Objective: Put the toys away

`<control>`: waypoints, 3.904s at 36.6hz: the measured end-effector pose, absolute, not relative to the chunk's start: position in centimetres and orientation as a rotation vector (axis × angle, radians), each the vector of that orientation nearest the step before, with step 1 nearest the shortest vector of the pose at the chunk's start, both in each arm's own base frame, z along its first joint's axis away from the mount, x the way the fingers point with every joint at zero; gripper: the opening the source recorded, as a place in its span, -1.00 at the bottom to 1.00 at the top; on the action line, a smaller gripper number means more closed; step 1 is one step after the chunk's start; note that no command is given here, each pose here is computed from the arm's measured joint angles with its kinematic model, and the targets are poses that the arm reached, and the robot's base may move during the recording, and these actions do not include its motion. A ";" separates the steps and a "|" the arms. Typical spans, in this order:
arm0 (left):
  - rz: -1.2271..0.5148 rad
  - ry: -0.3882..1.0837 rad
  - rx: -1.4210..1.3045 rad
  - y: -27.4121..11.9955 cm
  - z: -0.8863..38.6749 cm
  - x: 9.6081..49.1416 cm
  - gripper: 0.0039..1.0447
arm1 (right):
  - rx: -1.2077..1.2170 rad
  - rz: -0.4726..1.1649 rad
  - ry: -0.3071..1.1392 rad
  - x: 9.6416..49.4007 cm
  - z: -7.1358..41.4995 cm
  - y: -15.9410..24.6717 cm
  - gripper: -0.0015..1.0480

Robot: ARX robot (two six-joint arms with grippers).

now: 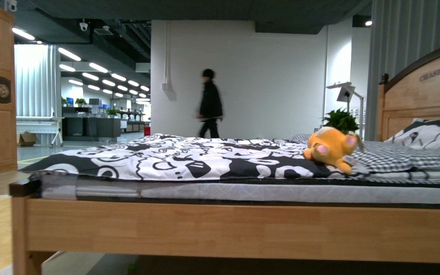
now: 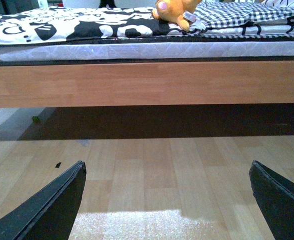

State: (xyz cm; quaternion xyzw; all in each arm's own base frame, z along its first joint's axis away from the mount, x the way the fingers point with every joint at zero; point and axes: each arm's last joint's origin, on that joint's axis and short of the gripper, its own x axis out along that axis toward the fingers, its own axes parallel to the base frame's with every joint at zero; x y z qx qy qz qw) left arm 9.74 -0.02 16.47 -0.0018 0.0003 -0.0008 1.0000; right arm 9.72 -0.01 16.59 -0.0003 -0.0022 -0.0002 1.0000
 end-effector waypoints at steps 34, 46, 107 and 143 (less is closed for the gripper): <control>0.001 0.001 -0.004 0.0 16.5 9.7 0.89 | -0.001 0.002 -0.004 9.7 16.6 0.0 0.88; 0.000 0.000 -0.004 0.0 16.5 9.7 0.89 | -0.001 0.001 -0.004 9.7 16.6 0.0 0.88; -0.002 0.001 -0.004 0.0 16.5 9.7 0.89 | 0.094 0.071 -0.314 21.5 30.5 -2.9 0.88; -0.002 0.001 -0.004 0.0 16.5 9.7 0.89 | -0.396 0.009 -0.060 34.6 30.6 -8.7 0.88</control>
